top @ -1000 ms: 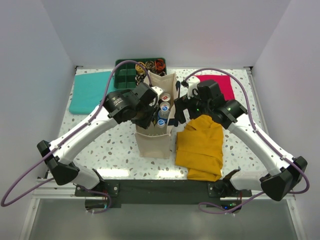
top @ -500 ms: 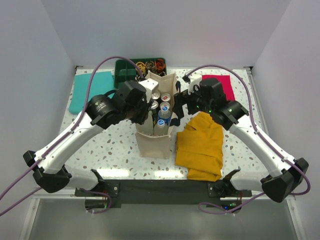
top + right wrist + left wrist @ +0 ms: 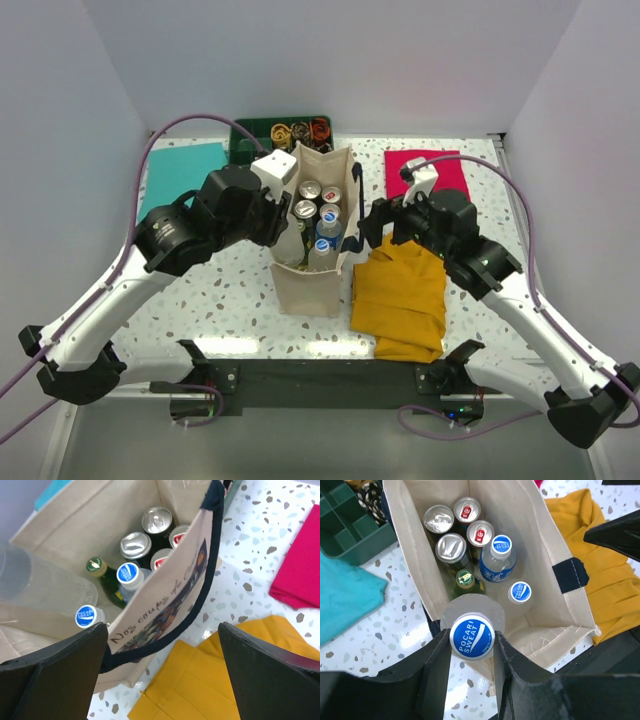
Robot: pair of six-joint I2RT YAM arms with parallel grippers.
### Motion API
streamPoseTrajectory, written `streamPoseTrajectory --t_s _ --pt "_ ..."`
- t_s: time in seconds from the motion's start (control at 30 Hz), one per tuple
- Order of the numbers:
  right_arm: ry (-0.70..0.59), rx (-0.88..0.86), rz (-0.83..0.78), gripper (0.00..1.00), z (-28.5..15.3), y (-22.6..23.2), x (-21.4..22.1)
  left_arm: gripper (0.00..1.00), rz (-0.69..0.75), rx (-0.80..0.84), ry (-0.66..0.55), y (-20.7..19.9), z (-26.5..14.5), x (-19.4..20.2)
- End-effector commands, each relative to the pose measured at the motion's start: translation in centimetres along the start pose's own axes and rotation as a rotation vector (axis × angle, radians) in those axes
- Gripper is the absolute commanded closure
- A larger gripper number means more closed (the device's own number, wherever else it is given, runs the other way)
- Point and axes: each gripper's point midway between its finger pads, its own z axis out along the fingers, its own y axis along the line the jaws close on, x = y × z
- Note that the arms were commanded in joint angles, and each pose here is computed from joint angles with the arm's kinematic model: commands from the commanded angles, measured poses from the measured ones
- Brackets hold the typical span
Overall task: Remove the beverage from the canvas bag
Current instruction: Take out the drink from the canvas bag, then place the drink at the center of the board.
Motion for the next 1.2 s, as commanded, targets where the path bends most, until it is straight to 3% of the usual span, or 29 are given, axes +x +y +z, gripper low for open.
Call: streamPoseTrajectory --t_s 0.0,0.47,1.17 --pt "-0.111 -0.038 0.031 0.04 -0.6 0.9 -2.5 1.00 -0.044 0.013 -0.293 0.2 -2.3 -6.6" --pt "-0.093 -0.115 0.029 0.03 -0.2 2.1 -1.7 1.00 -0.038 -0.004 -0.458 0.7 -5.2 -12.2" --pt "-0.104 -0.087 0.002 0.02 -0.5 1.5 -1.8 1.00 -0.065 -0.074 -0.637 2.4 -8.4 -16.2"
